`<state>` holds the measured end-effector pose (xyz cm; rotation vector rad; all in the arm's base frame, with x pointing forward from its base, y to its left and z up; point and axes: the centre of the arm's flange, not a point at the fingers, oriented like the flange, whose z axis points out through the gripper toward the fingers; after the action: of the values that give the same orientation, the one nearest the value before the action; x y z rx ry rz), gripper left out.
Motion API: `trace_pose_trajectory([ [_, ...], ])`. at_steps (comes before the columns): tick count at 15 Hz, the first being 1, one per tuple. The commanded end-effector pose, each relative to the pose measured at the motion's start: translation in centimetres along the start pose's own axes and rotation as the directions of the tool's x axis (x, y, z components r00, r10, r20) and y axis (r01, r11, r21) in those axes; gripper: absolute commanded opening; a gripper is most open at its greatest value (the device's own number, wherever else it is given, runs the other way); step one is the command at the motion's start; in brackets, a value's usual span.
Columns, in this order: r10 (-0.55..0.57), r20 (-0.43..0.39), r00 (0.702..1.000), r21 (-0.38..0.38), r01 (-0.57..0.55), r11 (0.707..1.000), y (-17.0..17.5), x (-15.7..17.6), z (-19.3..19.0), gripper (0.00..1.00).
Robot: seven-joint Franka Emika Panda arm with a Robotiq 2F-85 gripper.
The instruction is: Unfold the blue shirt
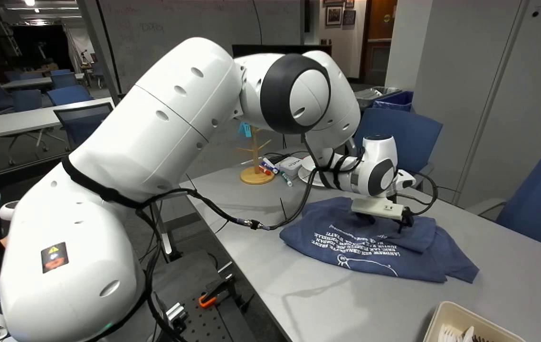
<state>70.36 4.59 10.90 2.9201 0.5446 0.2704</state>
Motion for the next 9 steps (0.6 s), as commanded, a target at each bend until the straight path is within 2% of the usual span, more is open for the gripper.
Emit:
trace_pose_trajectory([
  [1, 0.02, -0.002, 1.0, -0.021, -0.02, 1.0, 0.0, 2.9, 0.5, 1.0],
  [5, 0.042, 0.044, 0.998, -0.034, -0.041, 0.999, -0.2, 2.3, -2.1, 1.0],
  [9, 0.034, 0.089, 0.995, -0.016, -0.033, 0.999, -2.6, 1.8, -6.8, 1.0],
])
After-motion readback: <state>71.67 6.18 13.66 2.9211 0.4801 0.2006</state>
